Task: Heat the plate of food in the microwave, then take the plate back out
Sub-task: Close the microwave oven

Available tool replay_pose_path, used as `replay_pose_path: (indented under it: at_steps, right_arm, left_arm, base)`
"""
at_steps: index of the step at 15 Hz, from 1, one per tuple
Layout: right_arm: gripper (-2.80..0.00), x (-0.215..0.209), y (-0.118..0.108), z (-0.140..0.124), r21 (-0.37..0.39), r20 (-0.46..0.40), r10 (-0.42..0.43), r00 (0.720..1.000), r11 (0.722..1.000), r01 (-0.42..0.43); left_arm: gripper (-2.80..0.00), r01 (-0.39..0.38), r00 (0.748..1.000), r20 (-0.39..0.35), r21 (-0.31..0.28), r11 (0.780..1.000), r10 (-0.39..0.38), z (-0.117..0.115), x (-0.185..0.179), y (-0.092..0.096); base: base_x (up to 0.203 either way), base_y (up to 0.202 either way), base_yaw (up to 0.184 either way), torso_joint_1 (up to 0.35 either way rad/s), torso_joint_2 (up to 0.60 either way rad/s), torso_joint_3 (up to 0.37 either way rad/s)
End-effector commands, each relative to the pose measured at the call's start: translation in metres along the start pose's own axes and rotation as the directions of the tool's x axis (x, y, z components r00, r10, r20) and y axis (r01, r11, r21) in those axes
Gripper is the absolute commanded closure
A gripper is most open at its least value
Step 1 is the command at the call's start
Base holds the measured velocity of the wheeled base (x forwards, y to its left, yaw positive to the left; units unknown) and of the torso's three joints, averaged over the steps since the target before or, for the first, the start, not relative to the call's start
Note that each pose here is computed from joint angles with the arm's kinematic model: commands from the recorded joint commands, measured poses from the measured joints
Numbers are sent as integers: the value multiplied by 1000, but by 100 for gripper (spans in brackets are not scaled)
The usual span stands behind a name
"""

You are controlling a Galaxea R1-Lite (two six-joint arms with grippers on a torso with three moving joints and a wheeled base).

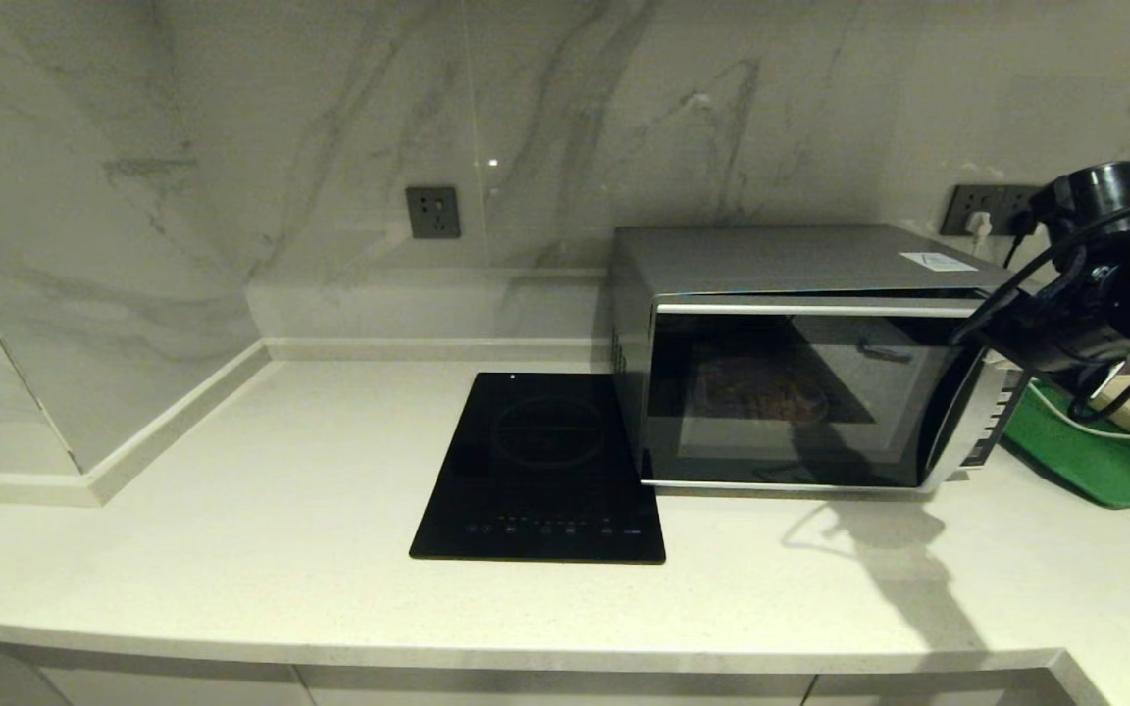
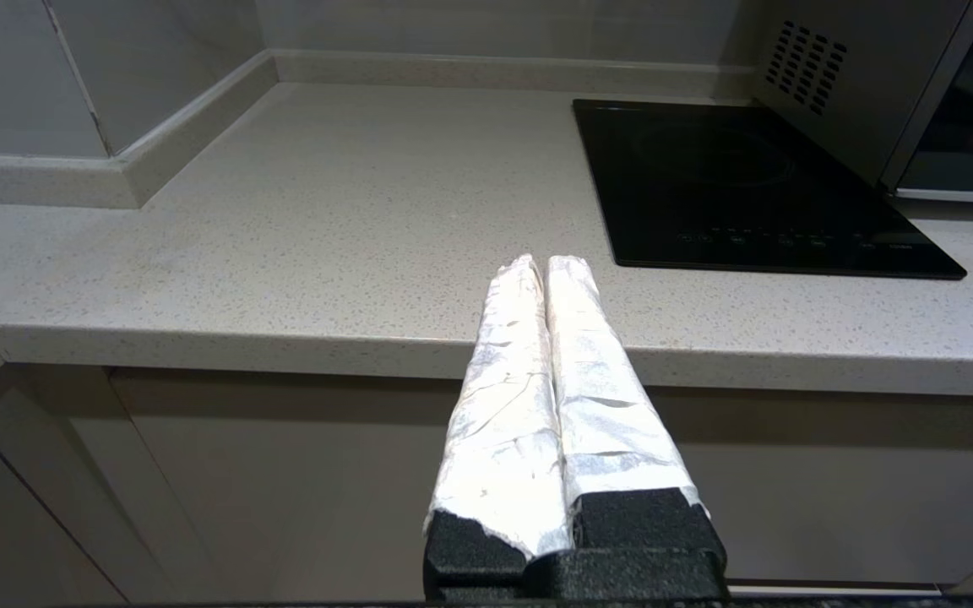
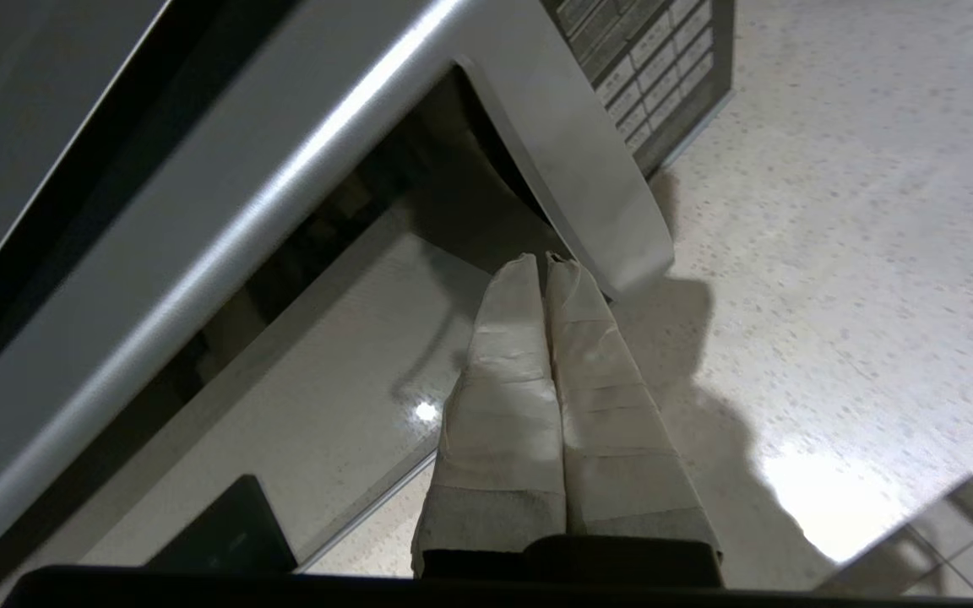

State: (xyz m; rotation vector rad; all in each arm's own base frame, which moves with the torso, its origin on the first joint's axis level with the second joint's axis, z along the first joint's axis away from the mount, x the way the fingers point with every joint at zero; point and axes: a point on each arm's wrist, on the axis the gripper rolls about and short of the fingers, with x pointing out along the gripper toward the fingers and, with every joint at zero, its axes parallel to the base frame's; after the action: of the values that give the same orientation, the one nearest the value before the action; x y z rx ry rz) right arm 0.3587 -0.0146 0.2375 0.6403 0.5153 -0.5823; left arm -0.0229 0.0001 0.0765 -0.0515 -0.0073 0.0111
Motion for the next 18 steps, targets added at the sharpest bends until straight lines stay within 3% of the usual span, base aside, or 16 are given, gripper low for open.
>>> replay_pose_path:
  at_steps: [1,6,18]
  right_arm:
    - [0,18,-3,0,-1,-18,-6,1000,1000,6]
    - [0,30,-2,11,-9,25,80,996,997,-80]
    - [0,37,0,19,13,48,178,983,984,-179]
  left_arm:
    - [0,-1,1000,1,-1,1000,1,0,0,0]
    - [0,0,1000,2,-1,1000,0,0,0,0]
    - [0,-1,1000,1,-1,1000,1,0,0,0]
  base:
    - [0,0,0,0,0,0]
    - [0,0,0,0,0,0]
    - [0,0,0,0,0,0]
